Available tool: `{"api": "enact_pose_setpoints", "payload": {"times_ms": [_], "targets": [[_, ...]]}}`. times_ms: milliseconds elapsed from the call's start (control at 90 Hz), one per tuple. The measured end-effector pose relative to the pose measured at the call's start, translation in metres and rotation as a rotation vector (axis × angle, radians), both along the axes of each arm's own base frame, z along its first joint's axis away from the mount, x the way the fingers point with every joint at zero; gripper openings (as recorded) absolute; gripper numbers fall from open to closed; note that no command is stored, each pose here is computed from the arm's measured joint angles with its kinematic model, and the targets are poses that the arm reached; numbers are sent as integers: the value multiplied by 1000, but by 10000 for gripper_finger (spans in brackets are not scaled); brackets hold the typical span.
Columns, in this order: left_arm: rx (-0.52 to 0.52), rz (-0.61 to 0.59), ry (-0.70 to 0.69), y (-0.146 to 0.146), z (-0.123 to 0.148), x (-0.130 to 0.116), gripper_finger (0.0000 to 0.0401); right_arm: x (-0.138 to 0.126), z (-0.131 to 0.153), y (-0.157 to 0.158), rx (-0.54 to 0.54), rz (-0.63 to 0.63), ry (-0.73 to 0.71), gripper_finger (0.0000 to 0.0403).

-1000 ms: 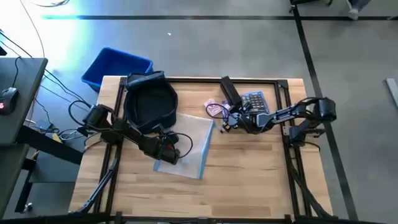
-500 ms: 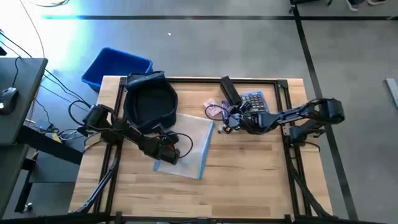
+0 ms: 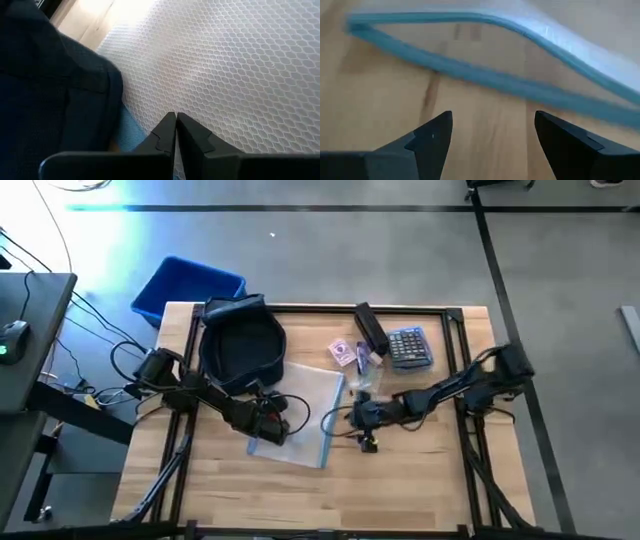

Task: Unpack backpack
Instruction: Remove the white charger adapter from the white zip bag

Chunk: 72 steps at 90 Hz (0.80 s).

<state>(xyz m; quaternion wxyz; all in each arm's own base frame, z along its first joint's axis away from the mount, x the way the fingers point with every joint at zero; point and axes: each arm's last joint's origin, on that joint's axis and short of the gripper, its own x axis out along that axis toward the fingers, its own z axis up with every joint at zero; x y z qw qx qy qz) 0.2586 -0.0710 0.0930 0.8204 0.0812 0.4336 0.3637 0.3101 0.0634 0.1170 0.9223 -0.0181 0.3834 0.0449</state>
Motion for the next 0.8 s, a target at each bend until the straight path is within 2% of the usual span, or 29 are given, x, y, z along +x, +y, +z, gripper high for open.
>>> {"api": "enact_pose_setpoints", "payload": {"times_ms": [111,200,289,378,467,533,600,689,800], "targets": [[37,-111,-16,-5,3,10,0,35,0,0,20,-30,-52,267],[136,-198,-50,-14,11,17,0,62,3,2,50,-18,-83,267],[229,-235,-65,-24,22,20,0,84,11,10,69,17,-104,268],[291,-251,-83,-35,29,19,0,95,15,20,39,25,-72,268],[297,-284,-68,-45,35,13,0,97,13,29,-28,17,-33,268],[245,-314,-42,-53,39,7,0,95,11,33,-60,24,-19,268],[135,-330,10,-58,44,0,0,93,10,36,-69,23,-17,268],[5,-295,68,-58,47,-9,0,92,9,38,-76,25,-6,268],[-207,-279,109,-55,44,-10,0,92,9,38,-75,24,-8,268]]}}
